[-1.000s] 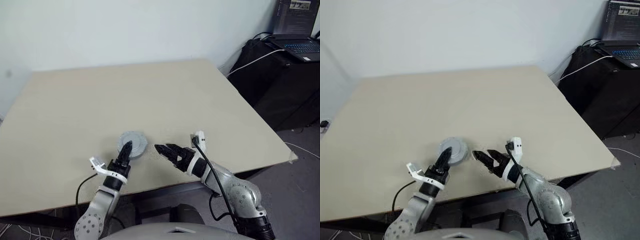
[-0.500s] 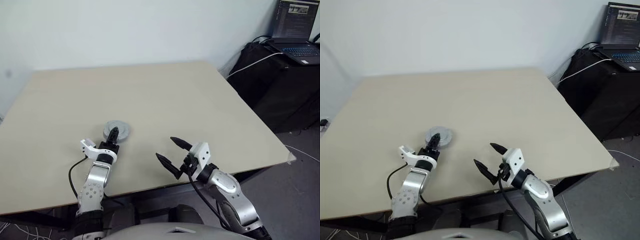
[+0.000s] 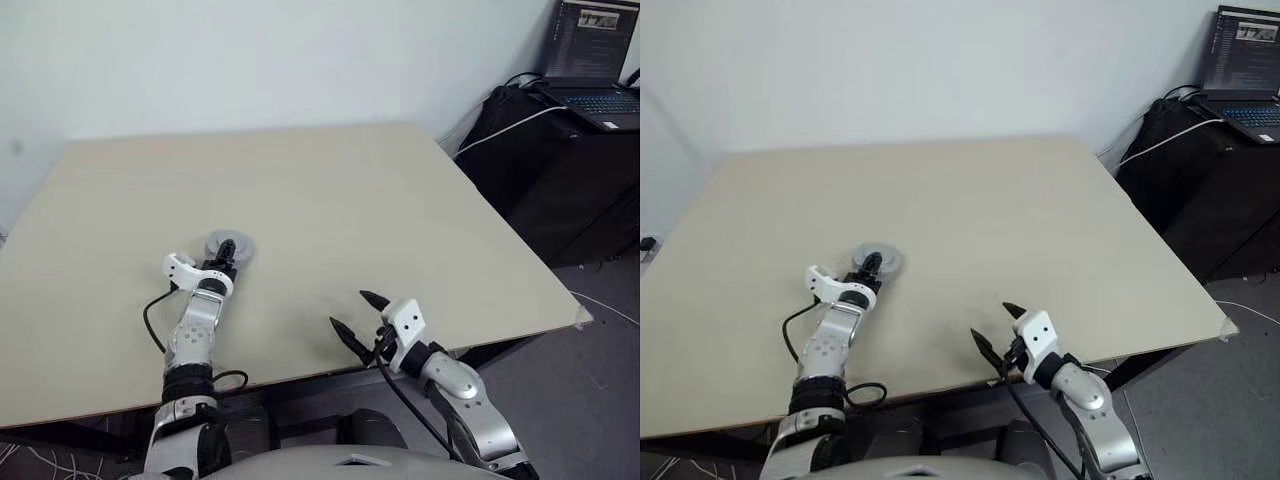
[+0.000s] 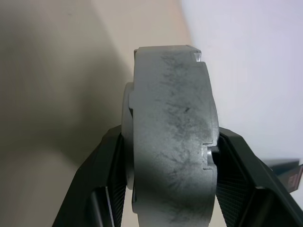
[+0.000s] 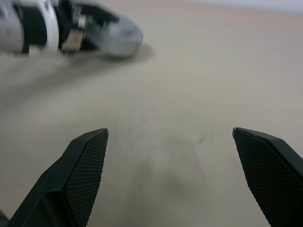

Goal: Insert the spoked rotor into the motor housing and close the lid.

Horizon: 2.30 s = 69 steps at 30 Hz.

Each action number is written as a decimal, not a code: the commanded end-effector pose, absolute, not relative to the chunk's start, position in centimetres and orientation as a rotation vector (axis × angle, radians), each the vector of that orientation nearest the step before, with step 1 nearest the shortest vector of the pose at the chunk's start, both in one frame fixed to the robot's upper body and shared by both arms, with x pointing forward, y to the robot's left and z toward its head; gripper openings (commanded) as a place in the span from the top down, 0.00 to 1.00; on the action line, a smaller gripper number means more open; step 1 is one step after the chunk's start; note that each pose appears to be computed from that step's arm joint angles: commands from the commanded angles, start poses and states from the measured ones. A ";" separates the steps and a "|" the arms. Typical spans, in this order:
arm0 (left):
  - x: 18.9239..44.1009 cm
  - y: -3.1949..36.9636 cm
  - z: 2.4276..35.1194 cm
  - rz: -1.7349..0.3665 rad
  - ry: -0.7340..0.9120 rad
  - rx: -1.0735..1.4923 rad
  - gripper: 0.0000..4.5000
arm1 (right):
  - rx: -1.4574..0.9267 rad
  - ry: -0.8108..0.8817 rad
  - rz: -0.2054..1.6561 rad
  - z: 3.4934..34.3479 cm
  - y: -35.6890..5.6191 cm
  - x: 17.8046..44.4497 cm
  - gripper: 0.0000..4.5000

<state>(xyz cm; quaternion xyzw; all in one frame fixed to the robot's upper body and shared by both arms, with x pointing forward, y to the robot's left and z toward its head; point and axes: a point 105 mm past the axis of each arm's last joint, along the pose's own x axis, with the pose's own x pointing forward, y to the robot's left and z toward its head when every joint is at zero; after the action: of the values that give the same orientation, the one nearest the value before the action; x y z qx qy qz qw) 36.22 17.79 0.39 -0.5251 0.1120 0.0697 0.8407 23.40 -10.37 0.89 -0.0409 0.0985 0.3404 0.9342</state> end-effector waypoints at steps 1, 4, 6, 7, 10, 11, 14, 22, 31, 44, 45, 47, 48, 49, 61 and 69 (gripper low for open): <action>38.0 17.6 2.5 0.107 0.193 -1.058 0.53 | -0.099 0.188 0.689 1.4 -10.4 23.7 0.00; 38.1 17.3 1.5 0.131 0.253 -1.010 0.45 | -0.108 0.197 0.692 1.4 -10.3 23.6 0.00; 38.1 17.3 0.9 0.155 0.286 -0.978 0.31 | -0.114 0.203 0.689 1.3 -10.3 23.7 0.00; 38.0 17.3 0.7 0.161 0.293 -0.972 0.24 | -0.115 0.205 0.689 1.3 -10.3 23.7 0.00; 37.8 17.2 0.3 0.179 0.309 -0.959 0.02 | -0.115 0.207 0.692 1.3 -10.0 23.7 0.00; 37.7 17.2 0.2 0.184 0.313 -0.957 0.01 | -0.115 0.207 0.692 1.3 -10.0 23.7 0.00; 36.9 17.4 0.0 0.201 0.317 -0.957 0.01 | -0.113 0.208 0.689 1.4 -9.9 23.8 0.00; 32.1 17.2 -1.1 0.155 0.422 -0.908 0.01 | -0.080 0.218 0.696 1.4 -9.7 23.6 0.00; 26.6 16.8 -0.5 -0.100 0.452 -0.636 0.01 | -0.043 0.219 0.699 1.2 -9.5 23.5 0.00; 22.3 14.9 2.6 -0.231 0.125 -0.079 0.01 | 0.047 0.093 0.476 2.6 -11.8 23.8 0.00; 22.1 14.8 2.6 -0.223 0.111 -0.055 0.01 | 0.060 0.082 0.445 2.7 -12.1 23.7 0.00; 21.9 15.0 2.2 -0.174 0.105 -0.009 0.01 | 0.063 0.067 0.390 2.8 -12.7 23.6 0.00; 21.9 15.2 2.1 -0.152 0.099 0.008 0.01 | 0.057 0.061 0.373 2.8 -12.9 23.6 0.00; 21.9 15.4 2.0 -0.119 0.094 0.022 0.01 | 0.049 0.057 0.355 2.9 -13.1 23.4 0.00; 22.5 15.8 2.7 -0.040 0.026 0.080 0.01 | 0.002 0.035 0.293 7.1 -13.3 22.8 0.00; 22.7 15.1 2.8 -0.057 0.019 0.064 0.01 | 0.006 0.052 0.298 8.0 -12.3 22.2 0.00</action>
<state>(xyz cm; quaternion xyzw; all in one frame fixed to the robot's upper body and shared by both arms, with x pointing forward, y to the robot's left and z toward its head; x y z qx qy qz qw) 22.26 15.45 1.66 0.0324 0.0368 -0.0250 0.9985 22.09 -12.36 6.64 0.0054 0.0499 0.1505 0.9873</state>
